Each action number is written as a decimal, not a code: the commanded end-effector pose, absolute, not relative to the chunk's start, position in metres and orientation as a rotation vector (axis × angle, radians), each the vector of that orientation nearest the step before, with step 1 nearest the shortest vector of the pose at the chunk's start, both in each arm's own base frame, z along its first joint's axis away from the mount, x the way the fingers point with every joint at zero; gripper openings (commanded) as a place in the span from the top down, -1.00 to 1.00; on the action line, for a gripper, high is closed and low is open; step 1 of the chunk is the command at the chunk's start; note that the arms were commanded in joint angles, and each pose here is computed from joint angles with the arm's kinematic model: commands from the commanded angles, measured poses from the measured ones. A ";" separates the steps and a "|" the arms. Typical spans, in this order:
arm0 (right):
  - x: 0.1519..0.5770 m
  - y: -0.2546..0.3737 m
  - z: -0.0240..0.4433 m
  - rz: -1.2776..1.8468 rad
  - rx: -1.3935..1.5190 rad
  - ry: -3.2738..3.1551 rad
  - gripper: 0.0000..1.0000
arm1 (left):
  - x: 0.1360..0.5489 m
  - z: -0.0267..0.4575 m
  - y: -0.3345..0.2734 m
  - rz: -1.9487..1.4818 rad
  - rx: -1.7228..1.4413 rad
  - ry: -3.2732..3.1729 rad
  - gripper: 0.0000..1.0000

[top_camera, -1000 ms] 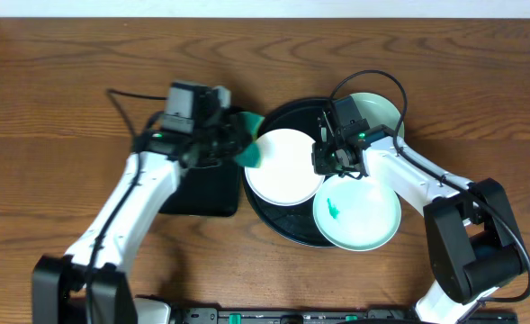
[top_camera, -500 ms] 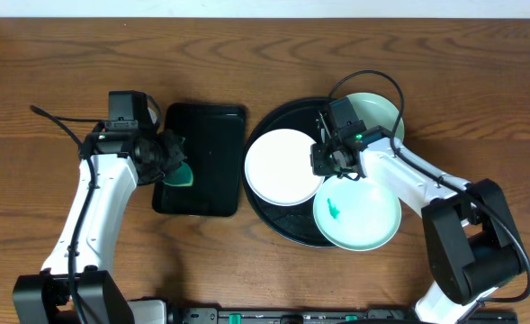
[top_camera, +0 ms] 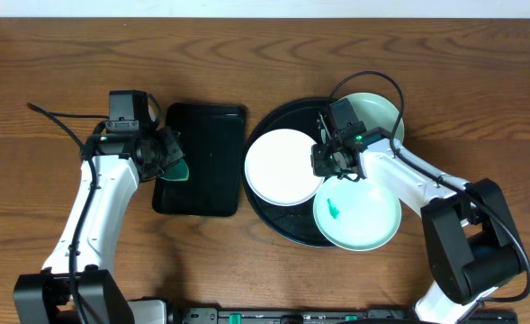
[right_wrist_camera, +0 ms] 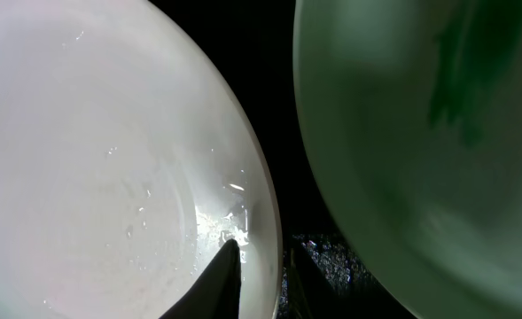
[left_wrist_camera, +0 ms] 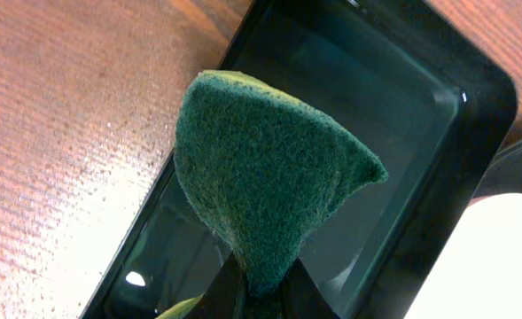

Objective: Clean dirty plates on tray and stack at the side
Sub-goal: 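Move the left gripper with sponge back over the black rectangular tray, then lift the pink-white plate off the round tray with the right gripper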

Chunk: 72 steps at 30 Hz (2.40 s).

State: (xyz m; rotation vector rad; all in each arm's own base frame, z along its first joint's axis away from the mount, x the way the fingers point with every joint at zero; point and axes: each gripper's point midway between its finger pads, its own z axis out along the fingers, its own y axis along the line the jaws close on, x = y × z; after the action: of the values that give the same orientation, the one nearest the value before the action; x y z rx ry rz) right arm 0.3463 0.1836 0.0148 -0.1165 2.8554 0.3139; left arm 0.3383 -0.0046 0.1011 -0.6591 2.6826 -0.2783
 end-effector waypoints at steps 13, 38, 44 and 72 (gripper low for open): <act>0.340 0.181 -0.001 0.297 -0.111 2.856 0.74 | 0.344 0.091 -0.002 -0.248 -0.599 2.689 0.85; 0.333 0.187 0.042 0.424 -0.100 2.811 0.98 | 0.348 0.092 -0.002 -0.240 -0.547 2.681 0.85; 0.334 0.180 0.082 0.463 -0.040 2.732 0.98 | 0.349 0.093 -0.001 -0.240 -0.541 2.675 0.85; 0.362 0.175 0.103 0.502 0.283 2.601 0.98 | 0.349 0.092 -0.002 -0.242 -0.541 2.676 0.85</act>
State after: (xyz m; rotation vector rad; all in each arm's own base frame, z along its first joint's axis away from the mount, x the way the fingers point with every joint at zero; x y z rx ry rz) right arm 0.3546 0.1728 0.1037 0.1758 2.6257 0.4762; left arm 0.3503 -0.0041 0.0961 -0.5672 2.6647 -0.2675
